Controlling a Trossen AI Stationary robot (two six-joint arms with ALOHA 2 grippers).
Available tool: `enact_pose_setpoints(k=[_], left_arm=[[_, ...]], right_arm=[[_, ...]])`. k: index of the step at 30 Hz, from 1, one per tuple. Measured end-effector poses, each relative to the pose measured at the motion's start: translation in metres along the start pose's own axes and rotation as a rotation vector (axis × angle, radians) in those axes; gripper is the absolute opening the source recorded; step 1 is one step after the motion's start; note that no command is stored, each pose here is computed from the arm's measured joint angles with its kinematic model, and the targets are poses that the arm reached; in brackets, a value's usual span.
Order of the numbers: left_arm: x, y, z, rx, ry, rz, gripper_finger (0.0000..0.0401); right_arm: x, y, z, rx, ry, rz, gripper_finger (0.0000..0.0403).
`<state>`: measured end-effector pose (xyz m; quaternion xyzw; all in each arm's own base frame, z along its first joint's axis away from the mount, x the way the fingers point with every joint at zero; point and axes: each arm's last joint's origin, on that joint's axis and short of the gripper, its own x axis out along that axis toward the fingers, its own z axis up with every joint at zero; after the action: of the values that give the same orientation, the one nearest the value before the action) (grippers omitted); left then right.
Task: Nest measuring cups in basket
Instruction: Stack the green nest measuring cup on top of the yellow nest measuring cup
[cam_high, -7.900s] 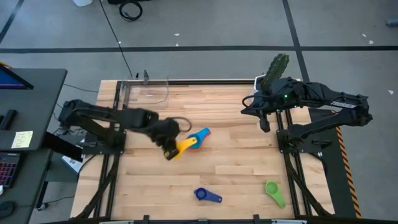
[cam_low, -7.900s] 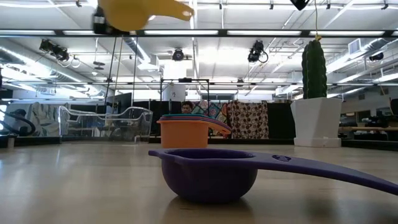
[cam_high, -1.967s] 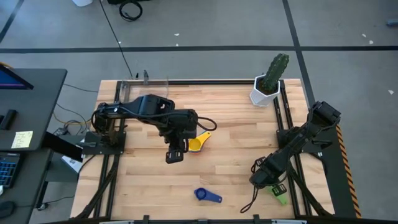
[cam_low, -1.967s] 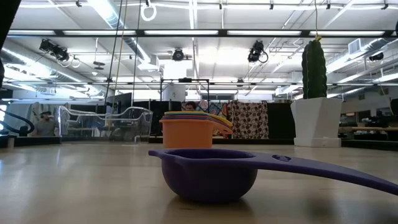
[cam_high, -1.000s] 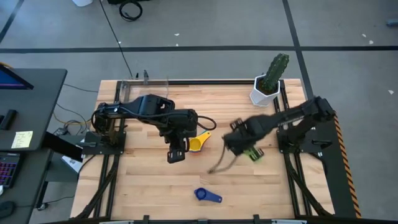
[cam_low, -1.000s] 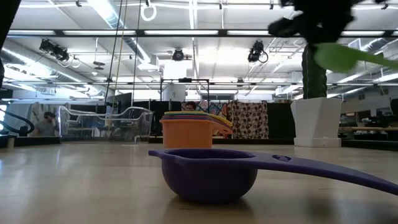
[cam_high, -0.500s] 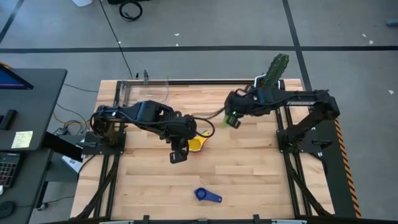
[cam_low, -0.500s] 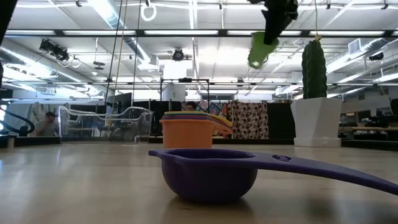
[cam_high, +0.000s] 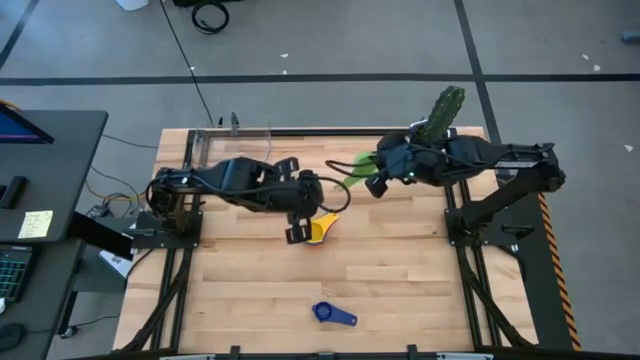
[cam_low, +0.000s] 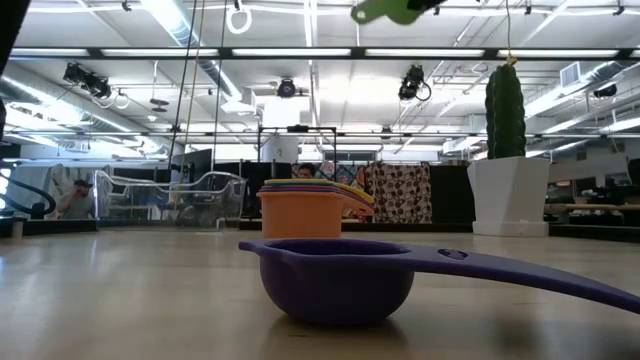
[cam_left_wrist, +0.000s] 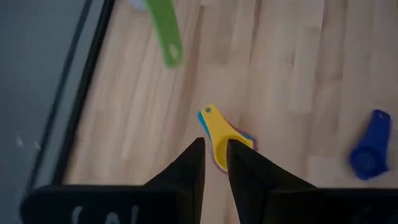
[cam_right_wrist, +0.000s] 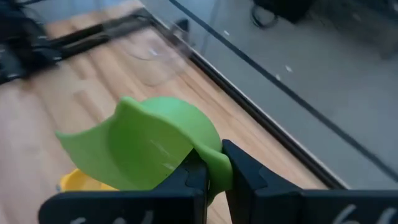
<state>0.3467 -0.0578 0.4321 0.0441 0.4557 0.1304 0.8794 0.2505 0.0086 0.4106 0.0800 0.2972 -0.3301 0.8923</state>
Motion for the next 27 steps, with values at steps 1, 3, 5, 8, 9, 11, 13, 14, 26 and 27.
enact_pose_setpoints(k=[1,3,5,8,9,11,13,14,26,27], left_arm=[[0.001,0.001,0.002,0.034,-0.011,0.002,0.0071],[0.002,0.004,0.005,0.081,-0.042,0.001,0.0071],[0.003,0.006,0.011,0.093,-0.085,0.000,0.0071],[0.005,0.012,0.016,0.068,-0.124,-0.007,0.0071],[0.006,0.015,0.018,0.052,-0.133,-0.013,0.0071],[0.007,0.019,0.020,0.026,-0.144,-0.049,0.0071],[0.009,0.022,0.021,-0.001,-0.144,-0.087,0.0071],[0.010,0.024,0.022,-0.009,-0.145,-0.098,0.0071],[0.033,0.028,0.030,-0.033,-0.139,-0.106,0.0071],[0.035,0.028,0.030,-0.029,-0.133,-0.104,0.0071]], right_arm=[[-0.003,0.002,0.000,-0.021,-0.013,0.016,0.0035],[-0.006,0.007,0.001,-0.049,-0.039,0.044,0.0035],[-0.009,0.011,0.001,-0.077,-0.065,0.054,0.0035],[-0.012,0.016,0.002,-0.111,-0.088,0.073,0.0035],[-0.013,0.017,0.001,-0.118,-0.094,0.074,0.0035],[-0.014,0.019,0.002,-0.122,-0.113,0.065,0.0035],[-0.016,0.021,0.002,-0.135,-0.134,0.051,0.0035],[-0.017,0.021,0.003,-0.138,-0.145,0.048,0.0035],[-0.019,0.024,0.004,-0.164,-0.172,0.058,0.0035],[-0.019,0.024,0.004,-0.167,-0.172,0.058,0.0035]])
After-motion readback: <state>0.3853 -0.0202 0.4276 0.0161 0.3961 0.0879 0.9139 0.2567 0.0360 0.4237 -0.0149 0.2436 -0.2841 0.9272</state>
